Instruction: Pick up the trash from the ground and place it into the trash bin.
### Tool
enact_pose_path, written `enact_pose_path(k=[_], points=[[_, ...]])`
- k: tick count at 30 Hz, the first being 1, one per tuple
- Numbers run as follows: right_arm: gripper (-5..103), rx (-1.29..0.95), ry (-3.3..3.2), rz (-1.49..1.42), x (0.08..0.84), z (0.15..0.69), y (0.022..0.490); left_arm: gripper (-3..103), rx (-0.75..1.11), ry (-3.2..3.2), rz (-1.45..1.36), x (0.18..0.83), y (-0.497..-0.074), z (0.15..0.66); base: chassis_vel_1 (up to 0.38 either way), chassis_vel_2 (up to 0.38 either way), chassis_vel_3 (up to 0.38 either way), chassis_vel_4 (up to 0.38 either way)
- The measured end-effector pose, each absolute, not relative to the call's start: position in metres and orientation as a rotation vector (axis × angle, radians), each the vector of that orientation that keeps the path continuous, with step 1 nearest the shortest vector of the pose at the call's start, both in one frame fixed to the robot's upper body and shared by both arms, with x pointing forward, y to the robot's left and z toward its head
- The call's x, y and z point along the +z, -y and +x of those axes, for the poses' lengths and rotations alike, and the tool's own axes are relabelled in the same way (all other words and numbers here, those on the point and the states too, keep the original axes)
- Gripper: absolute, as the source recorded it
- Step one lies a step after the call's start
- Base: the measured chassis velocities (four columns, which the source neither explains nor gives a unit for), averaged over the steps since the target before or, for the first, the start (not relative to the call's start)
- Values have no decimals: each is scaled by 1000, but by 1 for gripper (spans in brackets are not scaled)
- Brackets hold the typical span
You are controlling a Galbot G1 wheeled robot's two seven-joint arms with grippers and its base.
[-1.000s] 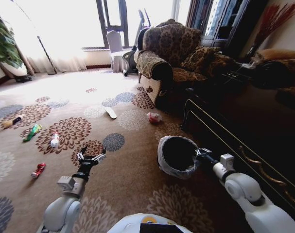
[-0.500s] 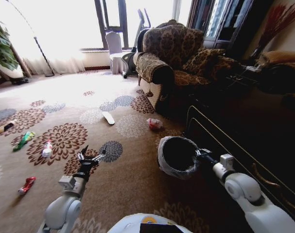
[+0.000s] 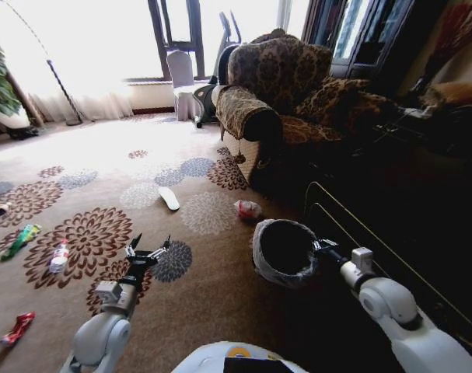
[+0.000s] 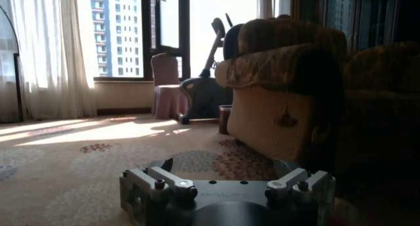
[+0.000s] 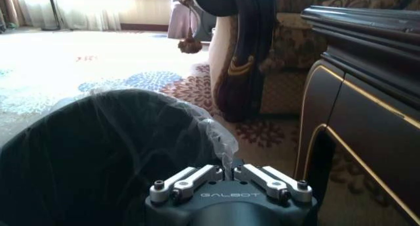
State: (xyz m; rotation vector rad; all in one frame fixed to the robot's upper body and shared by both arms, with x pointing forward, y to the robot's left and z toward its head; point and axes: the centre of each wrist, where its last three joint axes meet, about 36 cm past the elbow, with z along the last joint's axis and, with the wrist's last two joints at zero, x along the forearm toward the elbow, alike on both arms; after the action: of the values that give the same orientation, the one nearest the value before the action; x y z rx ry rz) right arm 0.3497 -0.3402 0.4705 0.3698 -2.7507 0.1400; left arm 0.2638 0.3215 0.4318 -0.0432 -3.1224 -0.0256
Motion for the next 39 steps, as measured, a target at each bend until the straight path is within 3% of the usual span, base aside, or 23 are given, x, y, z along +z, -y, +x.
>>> enact_pose_path(k=[12, 39], points=[[2, 140, 2746, 369, 469, 346, 339, 100, -42, 3121, -42, 432, -321, 262, -142, 138, 140, -137], [2, 127, 2754, 345, 465, 339, 340, 100, -55, 3102, -74, 420, -329, 270, 2, -6, -3, 1]])
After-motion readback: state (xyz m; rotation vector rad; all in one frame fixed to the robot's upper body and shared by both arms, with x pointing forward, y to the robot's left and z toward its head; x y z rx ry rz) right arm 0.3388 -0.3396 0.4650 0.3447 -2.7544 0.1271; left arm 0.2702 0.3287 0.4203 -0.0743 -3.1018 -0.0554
